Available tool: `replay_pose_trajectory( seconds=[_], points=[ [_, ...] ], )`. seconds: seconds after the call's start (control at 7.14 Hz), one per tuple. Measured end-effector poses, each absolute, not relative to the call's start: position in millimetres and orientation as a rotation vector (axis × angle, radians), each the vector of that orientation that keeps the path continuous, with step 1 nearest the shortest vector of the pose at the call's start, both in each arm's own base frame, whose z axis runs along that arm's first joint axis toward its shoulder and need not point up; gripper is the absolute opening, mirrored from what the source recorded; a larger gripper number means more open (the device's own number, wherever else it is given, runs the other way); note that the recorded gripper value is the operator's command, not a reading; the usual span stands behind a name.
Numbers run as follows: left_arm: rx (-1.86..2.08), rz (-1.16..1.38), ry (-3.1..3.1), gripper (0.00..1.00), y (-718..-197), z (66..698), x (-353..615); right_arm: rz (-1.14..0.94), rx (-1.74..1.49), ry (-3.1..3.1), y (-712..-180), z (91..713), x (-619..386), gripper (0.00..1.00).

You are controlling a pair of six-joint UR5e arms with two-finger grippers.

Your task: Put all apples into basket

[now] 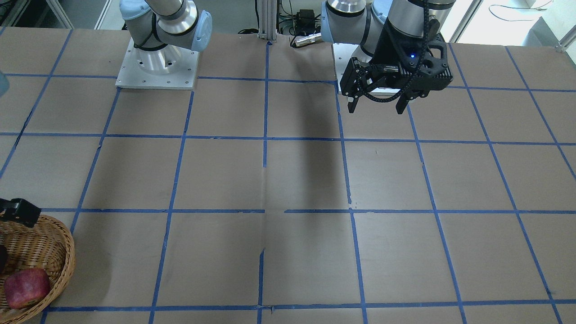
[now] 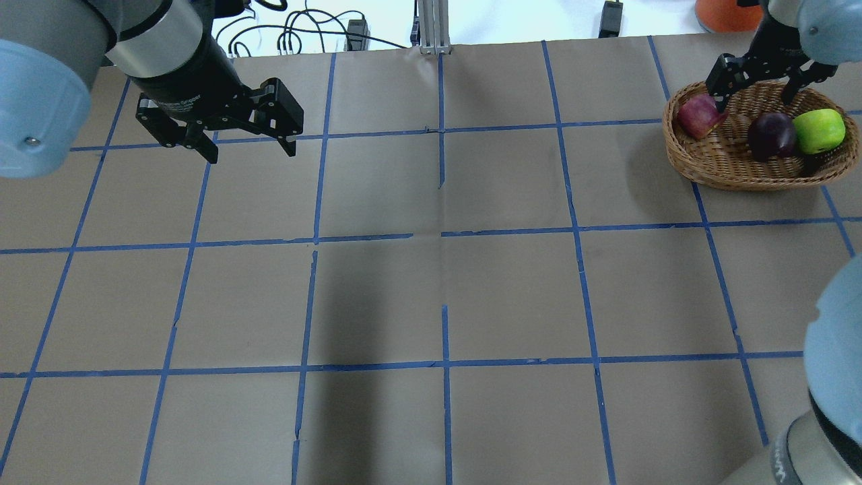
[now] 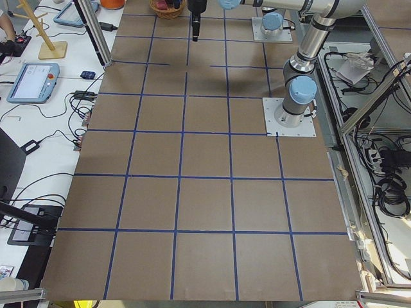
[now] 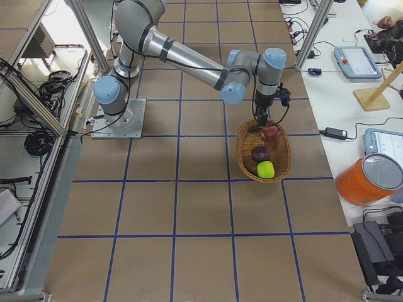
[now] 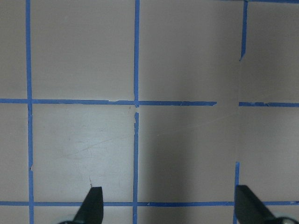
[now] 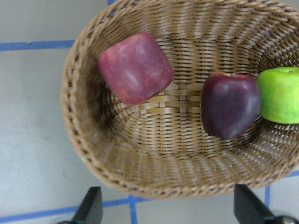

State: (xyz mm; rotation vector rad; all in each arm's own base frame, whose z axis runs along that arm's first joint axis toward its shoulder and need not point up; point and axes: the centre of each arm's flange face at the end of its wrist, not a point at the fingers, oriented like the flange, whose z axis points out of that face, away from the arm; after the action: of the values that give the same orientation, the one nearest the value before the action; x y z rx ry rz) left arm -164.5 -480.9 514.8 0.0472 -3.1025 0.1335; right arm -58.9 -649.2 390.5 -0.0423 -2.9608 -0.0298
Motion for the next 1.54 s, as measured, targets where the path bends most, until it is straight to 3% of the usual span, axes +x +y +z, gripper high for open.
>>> replay_pose_trajectory(
  seconds=[0.28, 0.56, 0.98, 1.54],
  points=[
    [0.047, 0.133, -3.103, 1.00, -480.8, 514.6, -164.5, -0.077, -0.010, -3.034, -589.7, 464.6, 24.8, 1.00],
    [0.047, 0.130, -3.104, 1.00, -480.6, 514.1, -164.4, -0.166, -0.020, -3.088, -540.4, 495.7, 90.9, 1.00],
    [0.049, 0.129, -3.104, 1.00, -480.7, 513.9, -164.4, -0.257, -0.041, -3.071, -501.1, 496.6, 155.6, 1.00],
    [0.046, 0.124, -3.105, 1.00, -480.1, 513.2, -164.8, -0.298, -0.053, -3.072, -490.7, 499.9, 144.8, 1.00]
  ],
)
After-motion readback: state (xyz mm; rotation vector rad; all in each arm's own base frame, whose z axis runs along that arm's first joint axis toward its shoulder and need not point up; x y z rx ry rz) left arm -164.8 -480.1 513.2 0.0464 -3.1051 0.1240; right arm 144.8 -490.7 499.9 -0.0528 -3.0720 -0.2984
